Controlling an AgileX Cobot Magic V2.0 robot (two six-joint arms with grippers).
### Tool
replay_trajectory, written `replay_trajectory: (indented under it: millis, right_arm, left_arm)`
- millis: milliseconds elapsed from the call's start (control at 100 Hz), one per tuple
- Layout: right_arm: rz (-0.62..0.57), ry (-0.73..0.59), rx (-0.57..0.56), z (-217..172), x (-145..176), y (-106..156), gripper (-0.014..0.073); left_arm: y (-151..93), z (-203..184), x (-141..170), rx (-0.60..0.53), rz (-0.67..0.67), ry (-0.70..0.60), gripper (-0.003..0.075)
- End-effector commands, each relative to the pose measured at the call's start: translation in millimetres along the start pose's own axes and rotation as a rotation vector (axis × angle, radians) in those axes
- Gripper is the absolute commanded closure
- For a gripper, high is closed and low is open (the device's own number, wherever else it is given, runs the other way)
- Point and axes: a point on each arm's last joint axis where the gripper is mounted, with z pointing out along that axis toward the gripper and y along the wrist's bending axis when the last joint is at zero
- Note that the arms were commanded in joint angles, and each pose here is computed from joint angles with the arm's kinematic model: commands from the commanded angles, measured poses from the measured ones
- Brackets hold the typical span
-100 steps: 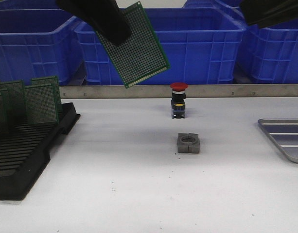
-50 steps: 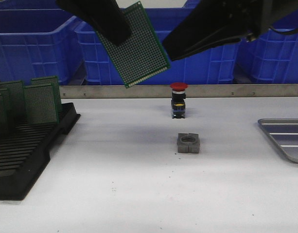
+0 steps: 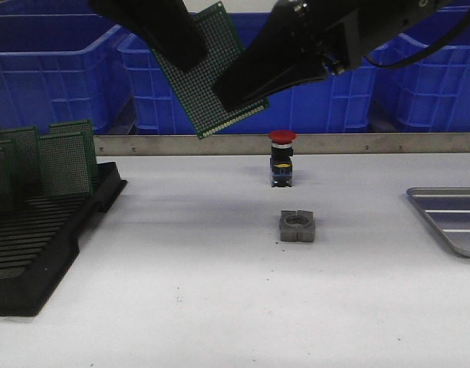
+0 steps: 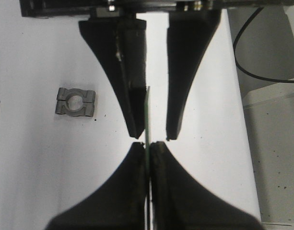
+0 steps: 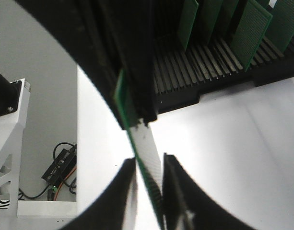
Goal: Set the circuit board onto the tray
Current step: 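Bring the right gripper to the board and grasp its edge, then release the board from the left gripper, carry it with the right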
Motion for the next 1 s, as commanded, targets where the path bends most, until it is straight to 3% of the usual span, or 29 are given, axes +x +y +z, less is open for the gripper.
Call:
replay_trajectory:
  millis: [0,90,150,220,340,440,740,990]
  right_arm:
    - [-0.031,-0.085,0.006,-10.0,-20.5,6.9,0.0568]
    - [-0.031,-0.085,0.016,-10.1,-20.5,5.9,0.0662]
    - [-0.031,-0.085,0.02,-10.1,-20.6,5.6,0.0659]
    - [-0.03,-0.085,0.022,-10.1,-20.6,5.4,0.0662]
    - [-0.03,-0.085,0.03,-10.1,-20.6,4.7,0.0662]
    - [-0.03,-0.085,0.038,-10.1,-20.5,4.0,0.0662]
    - [-0.031,-0.014,0.093,-36.6,-12.9,-2.0,0.0662]
    - [0.171,0.029,0.256,-100.6,10.6,-25.7,0.0662]
  left_arm:
    - [-13.1,-20.5,-19.4,0.002,0.021,-0.076,0.0738]
    - [-13.1,-20.5,-19.4,0.002,0.021,-0.076,0.0732]
    - [-13.1,-20.5,-19.4,0.002,0.021,-0.076,0.0692]
    - [-13.1,-20.5,-19.4,0.002,0.021,-0.076,0.0582]
    - [-13.1,-20.5,-19.4,0.002,0.021,-0.076,0.0297]
    - [-13.1,-20.5,-19.4,0.002,0.021,-0.076,0.017]
    - [-12.2,-20.5,-19.6,-0.008,0.021,-0.079,0.0164]
    - [-12.2,-20.5,-19.6,-0.008,0.021,-0.079,0.0164]
